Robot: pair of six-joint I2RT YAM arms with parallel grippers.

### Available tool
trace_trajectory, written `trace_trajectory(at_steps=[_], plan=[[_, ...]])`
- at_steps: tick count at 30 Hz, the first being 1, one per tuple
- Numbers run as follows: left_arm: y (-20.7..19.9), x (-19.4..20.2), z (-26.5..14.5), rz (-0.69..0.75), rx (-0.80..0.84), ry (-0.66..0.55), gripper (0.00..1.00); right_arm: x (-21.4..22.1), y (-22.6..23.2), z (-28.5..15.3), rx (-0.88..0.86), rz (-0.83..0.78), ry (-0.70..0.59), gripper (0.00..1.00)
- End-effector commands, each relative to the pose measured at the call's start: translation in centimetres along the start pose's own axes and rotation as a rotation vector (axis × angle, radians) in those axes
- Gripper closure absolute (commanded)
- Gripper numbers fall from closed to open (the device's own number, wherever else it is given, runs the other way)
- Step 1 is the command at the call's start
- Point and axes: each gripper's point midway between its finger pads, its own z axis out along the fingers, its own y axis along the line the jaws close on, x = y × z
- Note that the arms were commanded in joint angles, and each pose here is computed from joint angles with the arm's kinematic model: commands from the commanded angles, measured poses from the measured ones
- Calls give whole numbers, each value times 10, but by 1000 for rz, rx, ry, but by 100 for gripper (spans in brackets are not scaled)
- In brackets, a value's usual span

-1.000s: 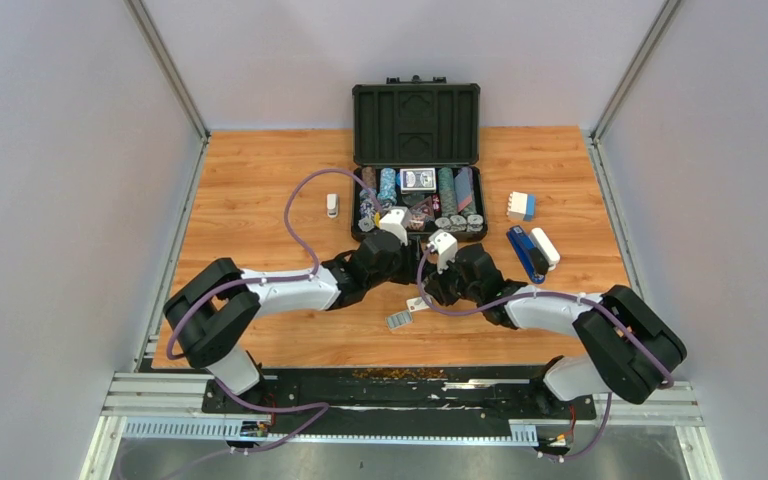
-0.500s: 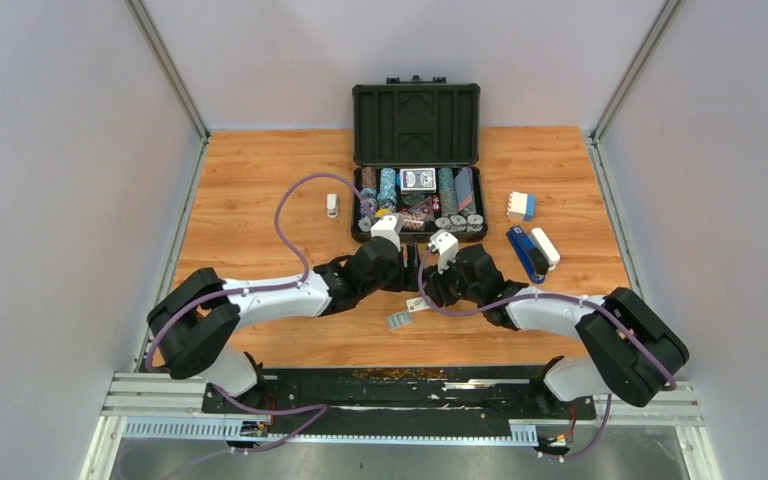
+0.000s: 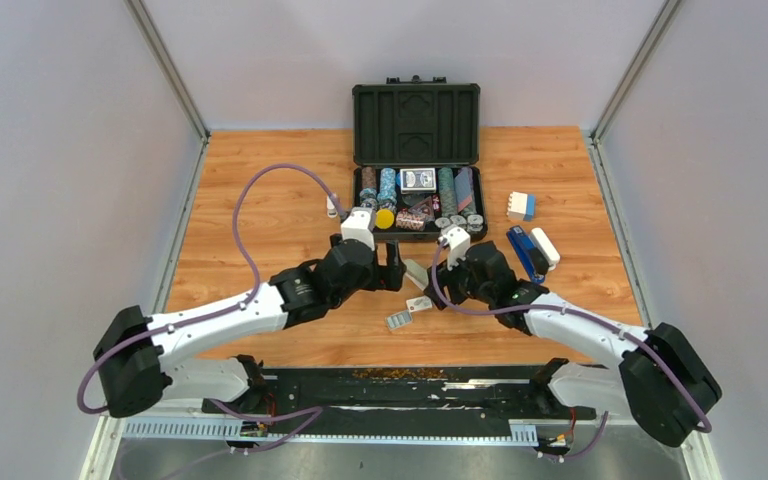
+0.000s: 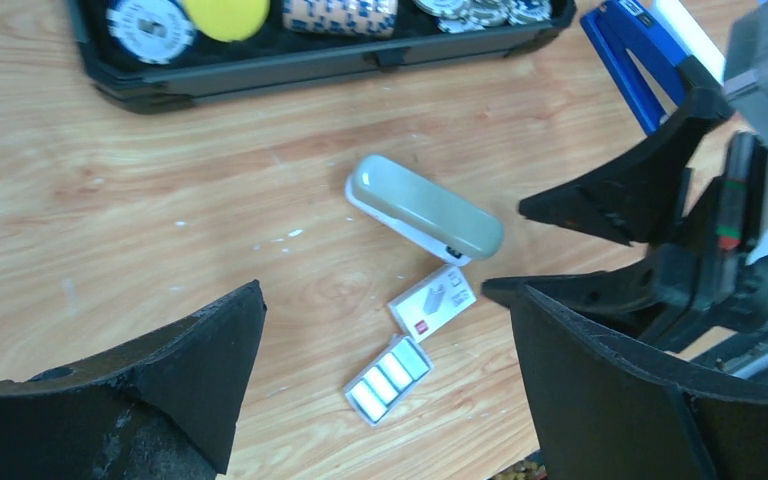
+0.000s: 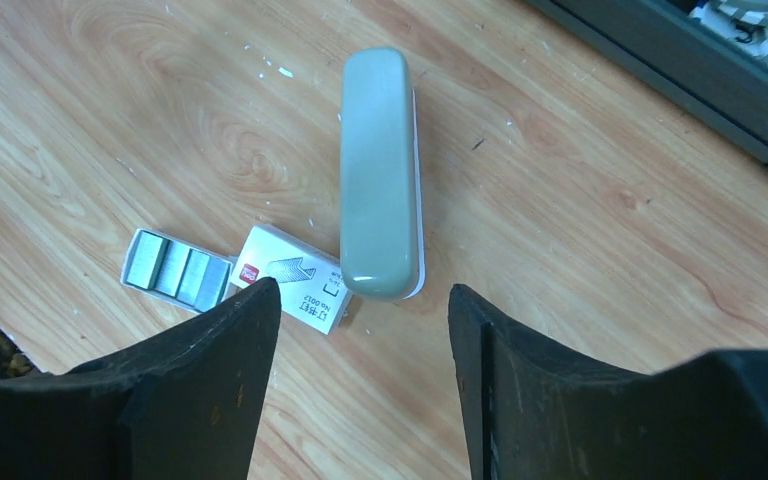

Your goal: Load the staples into the stapler

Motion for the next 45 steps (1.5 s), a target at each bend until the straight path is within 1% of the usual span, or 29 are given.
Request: trace_trajectory(at_steps=[1, 4, 6, 12, 17, 21, 26, 32, 38, 45], plan=[[34, -13, -23, 81, -129, -49, 0, -21, 2, -15, 32, 30, 30, 37], [50, -22, -40, 110, -185, -64, 0, -25, -2, -19, 58, 22, 88, 37], [62, -29, -54, 133, -224, -81, 0, -25, -5, -19, 79, 22, 133, 40], [88, -64, -100, 188, -312, -179, 0, -30, -10, -13, 112, 2, 245, 45], [98, -91, -129, 235, -350, -242, 0, -31, -8, -4, 91, -30, 311, 47], [106, -104, -142, 272, -387, -285, 0, -27, -4, 5, 85, -48, 354, 50], [124, -104, -143, 324, -480, -331, 0, -17, -3, 14, 102, -77, 413, 53], [127, -93, -130, 345, -489, -325, 0, -6, -11, 21, 153, -93, 450, 64], [125, -90, -126, 352, -483, -307, 0, 11, -17, 25, 157, -135, 492, 85], [124, -89, -124, 351, -475, -304, 0, 30, -21, 30, 172, -139, 532, 95]])
